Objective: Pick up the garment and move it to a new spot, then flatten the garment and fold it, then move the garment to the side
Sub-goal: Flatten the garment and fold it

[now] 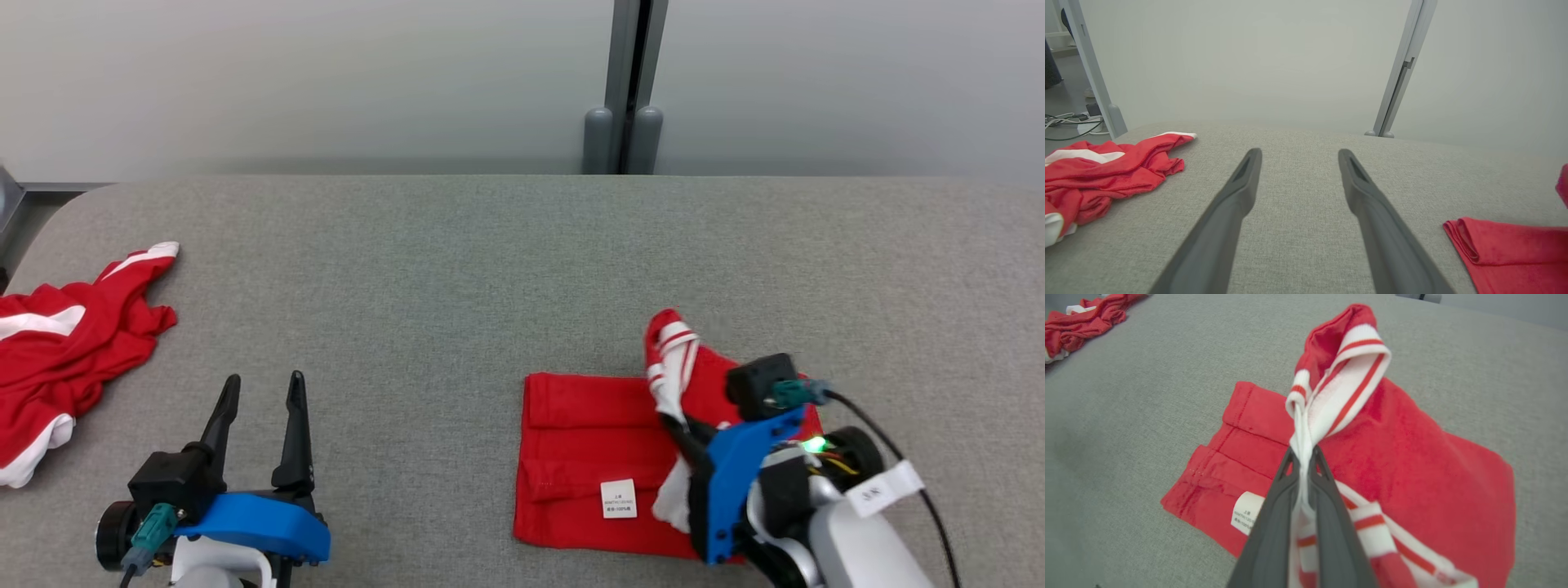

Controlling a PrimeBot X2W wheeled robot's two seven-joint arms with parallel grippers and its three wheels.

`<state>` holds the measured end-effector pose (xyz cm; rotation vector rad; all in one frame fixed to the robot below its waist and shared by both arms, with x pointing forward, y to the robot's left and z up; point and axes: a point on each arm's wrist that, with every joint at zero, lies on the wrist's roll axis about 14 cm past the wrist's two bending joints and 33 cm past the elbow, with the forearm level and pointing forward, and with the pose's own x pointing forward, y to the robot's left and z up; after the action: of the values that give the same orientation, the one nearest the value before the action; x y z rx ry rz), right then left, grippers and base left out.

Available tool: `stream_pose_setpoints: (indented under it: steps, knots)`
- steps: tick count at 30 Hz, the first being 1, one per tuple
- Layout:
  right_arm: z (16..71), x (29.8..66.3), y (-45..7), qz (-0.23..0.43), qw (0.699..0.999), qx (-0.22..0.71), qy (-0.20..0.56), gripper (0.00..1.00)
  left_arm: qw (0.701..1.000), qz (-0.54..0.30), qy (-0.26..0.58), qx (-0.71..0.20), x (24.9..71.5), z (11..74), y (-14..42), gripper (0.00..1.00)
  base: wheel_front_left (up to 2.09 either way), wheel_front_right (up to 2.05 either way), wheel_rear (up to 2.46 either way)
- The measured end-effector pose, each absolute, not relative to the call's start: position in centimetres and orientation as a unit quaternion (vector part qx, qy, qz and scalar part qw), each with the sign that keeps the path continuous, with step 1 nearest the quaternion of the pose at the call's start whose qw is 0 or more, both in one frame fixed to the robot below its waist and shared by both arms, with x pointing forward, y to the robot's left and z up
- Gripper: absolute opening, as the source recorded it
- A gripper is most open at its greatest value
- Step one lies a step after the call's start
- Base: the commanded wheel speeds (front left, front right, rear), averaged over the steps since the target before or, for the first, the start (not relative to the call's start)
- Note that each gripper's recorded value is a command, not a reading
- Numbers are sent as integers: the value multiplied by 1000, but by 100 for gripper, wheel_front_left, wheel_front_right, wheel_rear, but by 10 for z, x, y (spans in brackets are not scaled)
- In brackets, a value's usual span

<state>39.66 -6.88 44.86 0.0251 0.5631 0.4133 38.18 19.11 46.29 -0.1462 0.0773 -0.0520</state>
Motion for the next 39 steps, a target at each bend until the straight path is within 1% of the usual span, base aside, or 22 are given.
stream_pose_setpoints:
  steps: [5,15,16,17,18,21,24,26,29,33,39]
  knots:
    - [435,396,-31,258,920,7,294,0,996,-23,41,-73,380,461,192,100,0,0,0]
    - [420,401,1,303,901,9,309,0,996,-12,43,-73,378,460,200,100,0,0,0]
    - [418,400,4,307,899,8,312,16,996,-11,44,-73,378,459,200,100,0,0,0]
    - [418,400,6,310,899,12,310,84,996,-12,44,-74,378,459,200,100,0,0,0]
    - [420,400,9,313,899,18,306,100,996,-11,45,-74,377,459,200,100,0,0,0]
    - [429,401,18,323,899,52,290,100,996,-12,45,-74,378,459,200,100,0,0,0]
    - [453,405,30,338,903,95,250,100,996,-13,43,-75,378,460,199,100,0,0,0]
    - [471,410,31,338,909,111,216,100,996,-13,40,-75,379,462,199,100,0,0,0]
    - [496,422,19,319,926,123,161,100,996,-13,36,-75,378,464,199,100,0,0,0]
    - [506,431,-19,263,951,114,117,100,996,-15,34,-76,374,465,198,100,0,0,0]
    - [502,426,-101,143,983,83,81,100,996,-18,30,-76,370,468,195,100,0,0,0]
